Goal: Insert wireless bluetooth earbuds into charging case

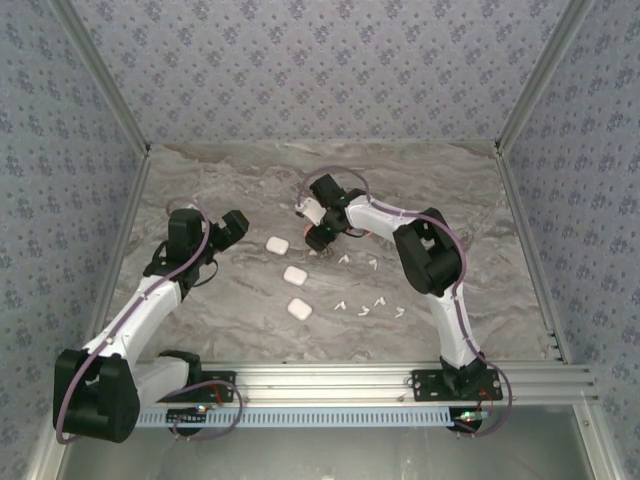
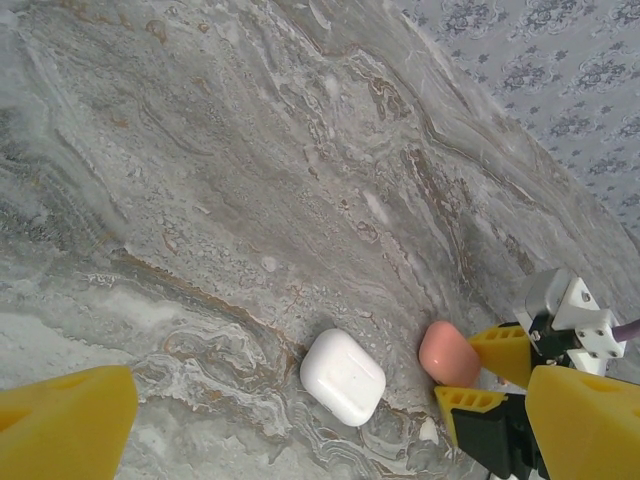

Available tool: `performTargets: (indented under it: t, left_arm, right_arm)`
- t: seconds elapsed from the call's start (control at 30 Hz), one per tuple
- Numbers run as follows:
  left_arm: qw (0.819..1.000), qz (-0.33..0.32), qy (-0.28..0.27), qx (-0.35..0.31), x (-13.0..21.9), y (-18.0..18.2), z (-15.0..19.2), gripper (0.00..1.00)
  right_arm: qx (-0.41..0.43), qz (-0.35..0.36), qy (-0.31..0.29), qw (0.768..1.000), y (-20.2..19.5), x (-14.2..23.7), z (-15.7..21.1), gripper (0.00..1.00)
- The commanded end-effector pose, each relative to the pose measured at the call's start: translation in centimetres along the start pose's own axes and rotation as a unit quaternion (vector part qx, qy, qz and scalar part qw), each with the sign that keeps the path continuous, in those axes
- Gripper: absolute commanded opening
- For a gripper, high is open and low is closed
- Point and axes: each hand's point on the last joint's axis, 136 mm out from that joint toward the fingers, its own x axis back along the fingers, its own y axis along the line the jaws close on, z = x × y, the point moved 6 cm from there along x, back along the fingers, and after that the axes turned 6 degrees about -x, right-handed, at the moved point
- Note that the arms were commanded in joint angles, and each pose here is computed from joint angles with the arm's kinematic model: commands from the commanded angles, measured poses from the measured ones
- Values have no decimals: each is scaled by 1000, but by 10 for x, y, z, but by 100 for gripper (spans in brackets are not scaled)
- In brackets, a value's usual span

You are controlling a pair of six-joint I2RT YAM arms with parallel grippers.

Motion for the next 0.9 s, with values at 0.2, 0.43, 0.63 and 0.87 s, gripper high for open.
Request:
performTargets:
  t: [0.2, 0.43, 0.63, 0.87]
  left_arm:
    - [999, 37, -7, -6, 8, -18, -12, 99]
    - [986, 162, 29, -17, 13, -59, -19, 99]
    - [957, 272, 59, -76, 29, -115, -21, 98]
    - [905, 398, 81, -126, 41, -172, -11, 85]
  right_arm:
    - [24, 32, -54, 998, 5, 37, 0, 47]
    - [34, 65, -135, 988, 8, 105, 8, 47]
    - [43, 79, -215, 973, 16, 170, 36, 47]
    - [80, 102, -312, 941, 33, 234, 67, 47]
